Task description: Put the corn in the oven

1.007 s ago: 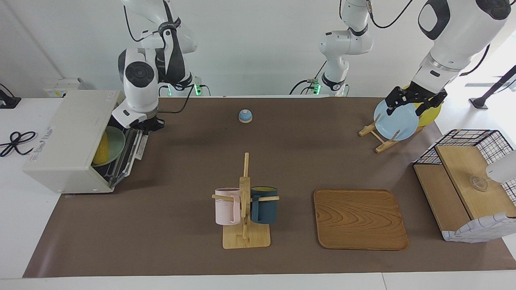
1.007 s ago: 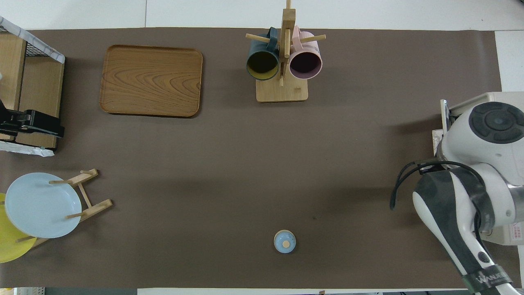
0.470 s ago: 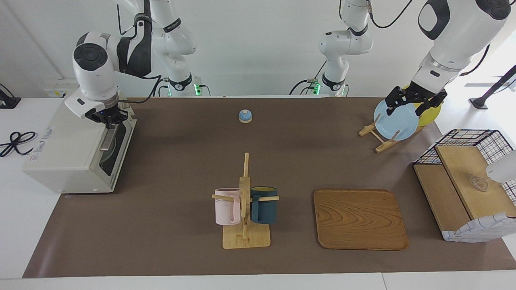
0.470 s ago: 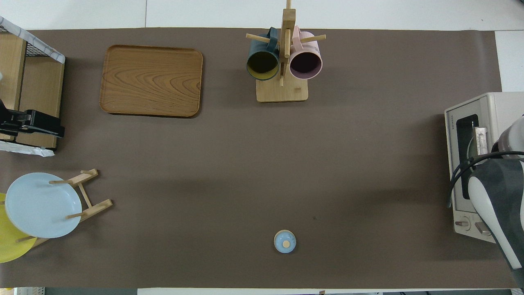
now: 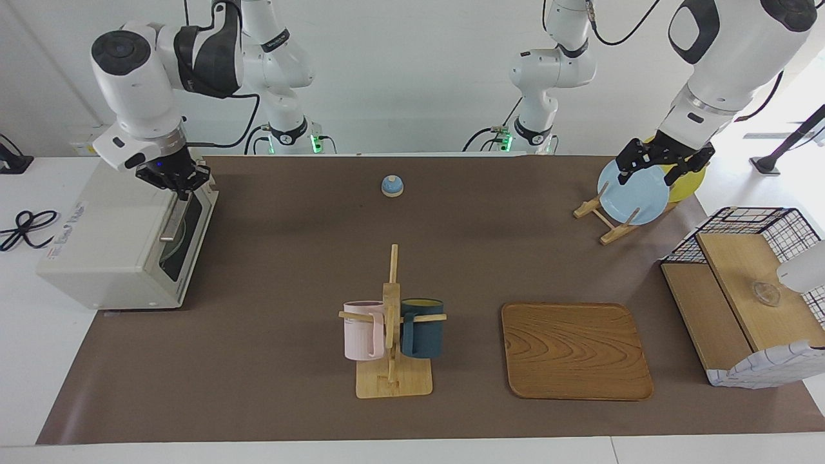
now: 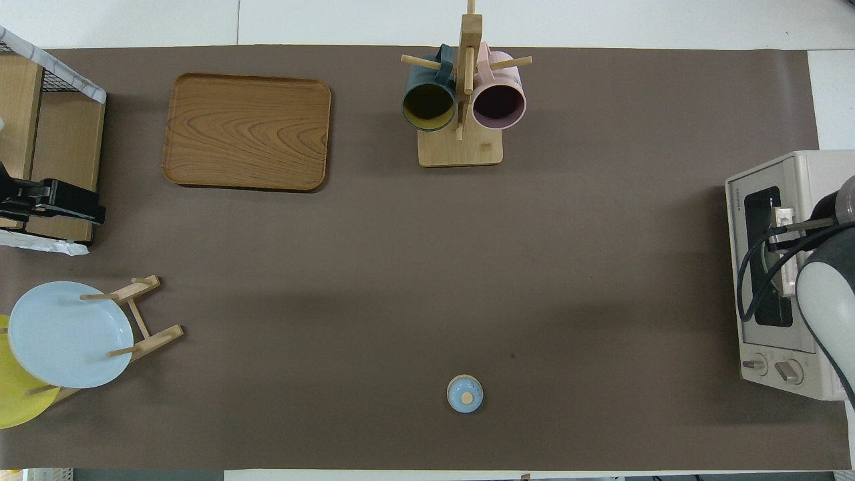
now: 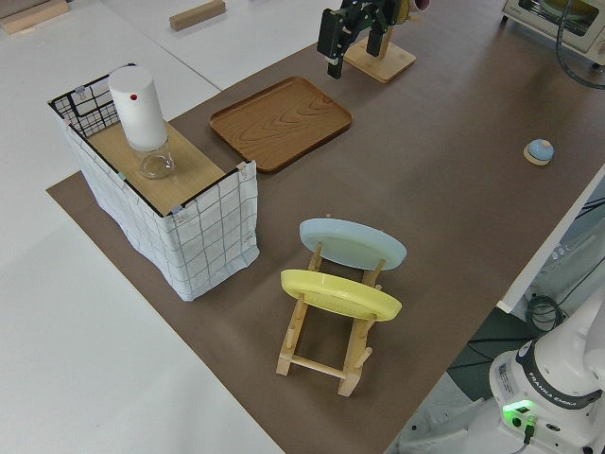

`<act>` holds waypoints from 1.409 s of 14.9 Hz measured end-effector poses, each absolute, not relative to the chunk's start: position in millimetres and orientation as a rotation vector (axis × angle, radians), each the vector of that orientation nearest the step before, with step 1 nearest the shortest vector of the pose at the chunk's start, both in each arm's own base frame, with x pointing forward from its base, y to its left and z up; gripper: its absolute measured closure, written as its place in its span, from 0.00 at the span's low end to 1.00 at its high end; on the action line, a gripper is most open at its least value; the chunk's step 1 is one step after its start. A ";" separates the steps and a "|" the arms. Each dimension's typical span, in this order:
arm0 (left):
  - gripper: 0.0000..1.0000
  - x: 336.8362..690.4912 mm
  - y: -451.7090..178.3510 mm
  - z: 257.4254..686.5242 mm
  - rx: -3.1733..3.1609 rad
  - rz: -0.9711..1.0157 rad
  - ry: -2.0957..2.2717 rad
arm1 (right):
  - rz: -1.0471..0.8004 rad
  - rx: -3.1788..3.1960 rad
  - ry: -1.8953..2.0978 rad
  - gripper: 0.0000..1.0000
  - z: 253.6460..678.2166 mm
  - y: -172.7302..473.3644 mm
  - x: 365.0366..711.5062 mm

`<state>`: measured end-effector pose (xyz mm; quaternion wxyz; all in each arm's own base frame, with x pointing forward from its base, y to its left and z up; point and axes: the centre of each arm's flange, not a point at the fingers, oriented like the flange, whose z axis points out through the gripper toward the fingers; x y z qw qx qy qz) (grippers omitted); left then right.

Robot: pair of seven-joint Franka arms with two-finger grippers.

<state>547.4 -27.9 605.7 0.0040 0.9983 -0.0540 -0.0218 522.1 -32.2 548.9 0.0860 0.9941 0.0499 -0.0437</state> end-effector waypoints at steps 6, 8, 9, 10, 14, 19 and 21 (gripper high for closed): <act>0.00 547.4 -27.9 605.7 3.128 -0.068 -0.169 | -0.186 3.060 0.174 0.99 579.4 2.2 540.9; 0.00 547.4 -27.9 605.7 3.128 -0.068 -0.169 | -0.219 3.083 0.173 0.99 581.8 4.2 547.0; 0.00 547.4 -27.9 605.7 3.128 -0.068 -0.169 | -0.226 3.086 0.174 0.99 582.6 4.8 549.0; 0.00 547.4 -27.9 605.7 3.128 -0.068 -0.169 | -0.236 3.086 0.176 0.98 581.8 5.5 550.1; 0.00 547.4 -27.9 605.7 3.128 -0.068 -0.169 | -0.258 3.084 0.221 0.67 579.2 22.6 550.6; 0.00 547.4 -27.9 605.7 3.128 -0.068 -0.169 | -0.273 3.077 0.229 0.15 593.2 37.6 549.1; 0.00 547.4 -27.9 605.7 3.128 -0.068 -0.169 | -0.261 3.079 0.199 0.00 596.7 32.6 553.8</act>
